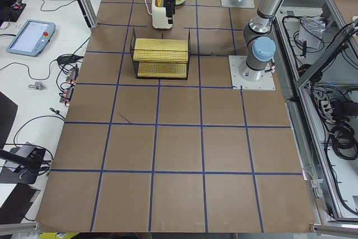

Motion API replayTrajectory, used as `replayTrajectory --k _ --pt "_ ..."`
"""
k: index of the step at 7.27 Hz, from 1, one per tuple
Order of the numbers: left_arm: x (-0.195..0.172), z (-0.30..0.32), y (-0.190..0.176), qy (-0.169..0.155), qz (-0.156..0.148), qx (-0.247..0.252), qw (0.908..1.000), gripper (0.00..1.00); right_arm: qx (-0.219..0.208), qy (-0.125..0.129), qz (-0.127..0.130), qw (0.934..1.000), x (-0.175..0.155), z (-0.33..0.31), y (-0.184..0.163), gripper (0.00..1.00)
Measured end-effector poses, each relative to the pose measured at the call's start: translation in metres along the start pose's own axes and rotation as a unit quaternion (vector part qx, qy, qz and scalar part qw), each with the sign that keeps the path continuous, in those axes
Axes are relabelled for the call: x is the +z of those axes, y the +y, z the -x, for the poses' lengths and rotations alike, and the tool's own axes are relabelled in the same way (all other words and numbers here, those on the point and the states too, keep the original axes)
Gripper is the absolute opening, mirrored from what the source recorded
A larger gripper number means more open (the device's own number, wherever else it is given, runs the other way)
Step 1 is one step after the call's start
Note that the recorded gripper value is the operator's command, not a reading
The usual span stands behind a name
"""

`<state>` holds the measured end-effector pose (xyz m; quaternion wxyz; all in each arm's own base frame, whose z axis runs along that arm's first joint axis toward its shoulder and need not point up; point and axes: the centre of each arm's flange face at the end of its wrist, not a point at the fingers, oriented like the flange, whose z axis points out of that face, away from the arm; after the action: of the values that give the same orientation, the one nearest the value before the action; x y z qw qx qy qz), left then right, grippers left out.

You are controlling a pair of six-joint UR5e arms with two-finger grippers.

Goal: Press toaster with right arm
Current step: 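Move the right gripper down over the toaster's side lever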

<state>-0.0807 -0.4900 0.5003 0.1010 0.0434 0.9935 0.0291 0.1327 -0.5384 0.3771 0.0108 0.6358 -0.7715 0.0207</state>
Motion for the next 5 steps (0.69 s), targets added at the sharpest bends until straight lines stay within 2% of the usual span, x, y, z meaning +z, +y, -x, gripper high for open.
replayTrajectory --k 2,5 --pt "0.0 0.0 0.0 0.0 0.0 0.0 1.0 1.0 -0.049 -0.001 -0.003 0.9988 0.016 0.006 0.0 0.0" --pt "0.0 0.0 0.0 0.0 0.0 0.0 1.0 1.0 -0.078 0.004 -0.007 0.997 0.032 0.012 -0.002 0.0"
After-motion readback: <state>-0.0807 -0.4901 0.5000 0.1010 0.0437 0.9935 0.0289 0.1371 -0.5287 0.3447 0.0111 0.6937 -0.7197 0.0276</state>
